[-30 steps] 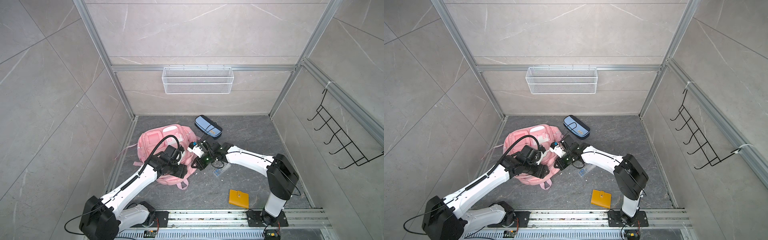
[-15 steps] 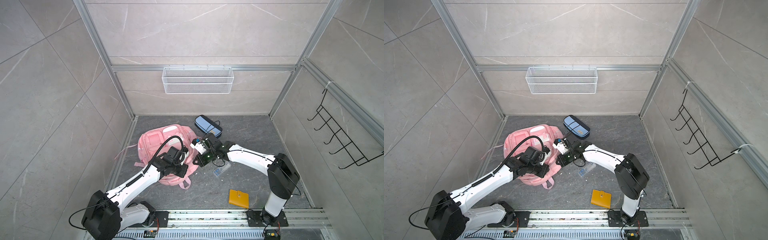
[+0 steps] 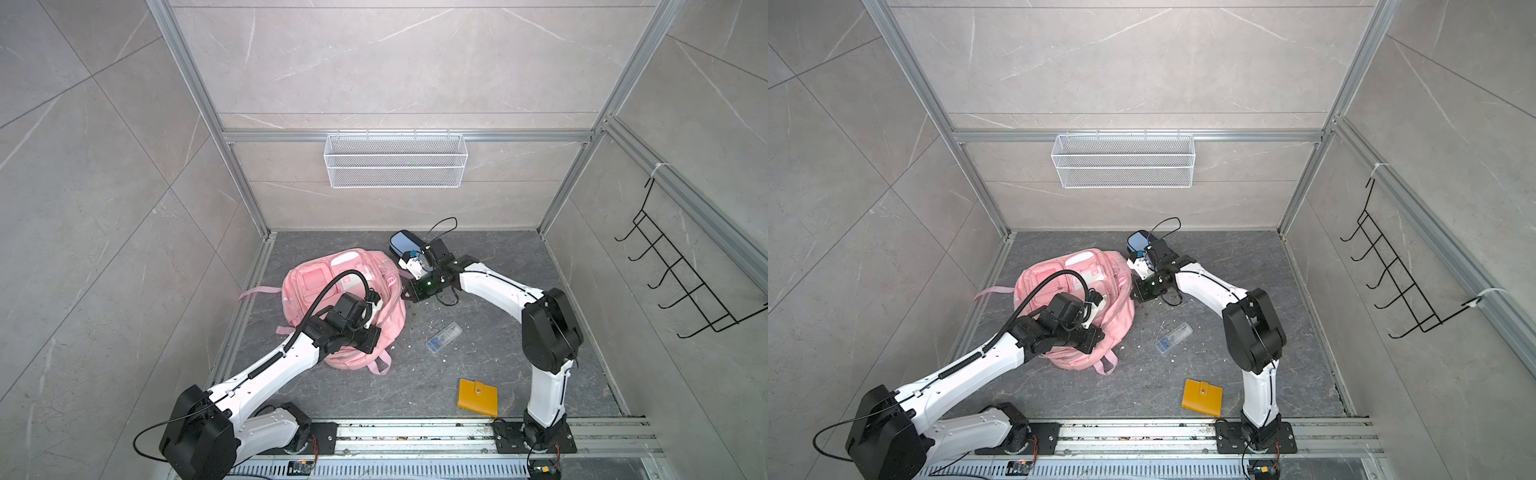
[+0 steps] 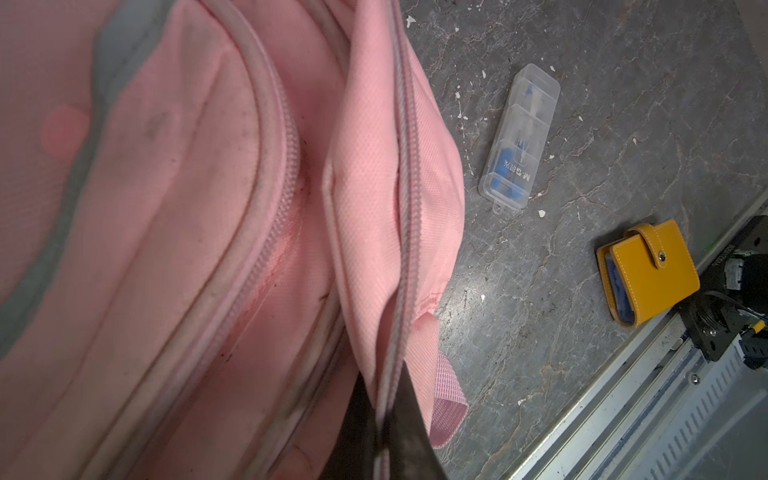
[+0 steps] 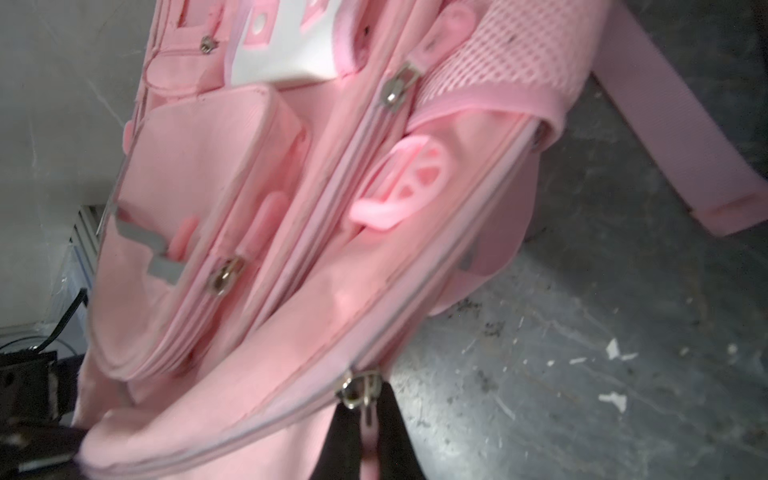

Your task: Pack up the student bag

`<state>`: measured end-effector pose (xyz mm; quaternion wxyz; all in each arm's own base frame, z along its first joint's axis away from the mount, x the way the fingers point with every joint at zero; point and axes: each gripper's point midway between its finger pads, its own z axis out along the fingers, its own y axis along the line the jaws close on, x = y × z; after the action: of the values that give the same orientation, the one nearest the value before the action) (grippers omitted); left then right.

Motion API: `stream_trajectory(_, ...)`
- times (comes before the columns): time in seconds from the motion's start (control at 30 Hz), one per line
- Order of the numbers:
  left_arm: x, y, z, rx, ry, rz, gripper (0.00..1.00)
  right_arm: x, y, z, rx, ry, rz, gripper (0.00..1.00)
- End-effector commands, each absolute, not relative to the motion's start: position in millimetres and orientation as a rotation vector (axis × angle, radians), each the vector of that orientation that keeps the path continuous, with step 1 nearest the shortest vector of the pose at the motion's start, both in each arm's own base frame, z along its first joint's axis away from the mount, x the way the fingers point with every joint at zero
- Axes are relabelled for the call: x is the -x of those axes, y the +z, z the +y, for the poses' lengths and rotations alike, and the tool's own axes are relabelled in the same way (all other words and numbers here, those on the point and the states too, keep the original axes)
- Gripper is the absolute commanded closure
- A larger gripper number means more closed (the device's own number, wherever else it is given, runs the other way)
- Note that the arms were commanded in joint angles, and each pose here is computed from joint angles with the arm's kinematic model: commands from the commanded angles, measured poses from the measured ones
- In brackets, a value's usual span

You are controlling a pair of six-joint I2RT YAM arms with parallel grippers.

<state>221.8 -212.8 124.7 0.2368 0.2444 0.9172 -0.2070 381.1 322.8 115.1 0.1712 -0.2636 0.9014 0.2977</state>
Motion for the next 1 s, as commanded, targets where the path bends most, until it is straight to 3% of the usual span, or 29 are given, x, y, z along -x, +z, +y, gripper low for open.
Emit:
stream_trajectory(0.0, -195, 113, -200, -0.689, -0.567, 2.624, 1.0, -451, 111, 297, 0.634, 0.658, 2.488, 1.0)
stream_trajectory(0.23, -186, 115, -203, -0.697, -0.599, 2.632, 1.0, -477, 95, 304, 0.679, 0.598, 2.491, 1.0)
stream_trajectory(0.43, -184, 120, -203, -0.67, -0.606, 2.637, 1.0, -472, 89, 305, 0.771, 0.584, 2.501, 1.0)
stream_trajectory(0.57, -187, 127, -209, -0.636, -0.641, 2.629, 1.0, -437, 105, 313, 0.913, 0.625, 2.438, 0.87)
stream_trajectory(0.6, -188, 130, -212, -0.631, -0.657, 2.627, 0.93, -425, 110, 314, 0.952, 0.622, 2.422, 0.83)
stream_trajectory(0.67, -190, 134, -216, -0.607, -0.686, 2.623, 0.69, -399, 115, 317, 1.03, 0.603, 2.405, 0.75)
stream_trajectory(0.73, -190, 142, -221, -0.585, -0.732, 2.608, 0.53, -377, 121, 316, 1.081, 0.579, 2.388, 0.6)
stream_trajectory(0.83, -189, 156, -224, -0.561, -0.778, 2.592, 0.45, -364, 133, 308, 1.059, 0.587, 2.363, 0.4)
stream_trajectory(0.97, -186, 175, -217, -0.531, -0.773, 2.574, 0.44, -357, 156, 311, 1.1, 0.619, 2.269, 0.32)
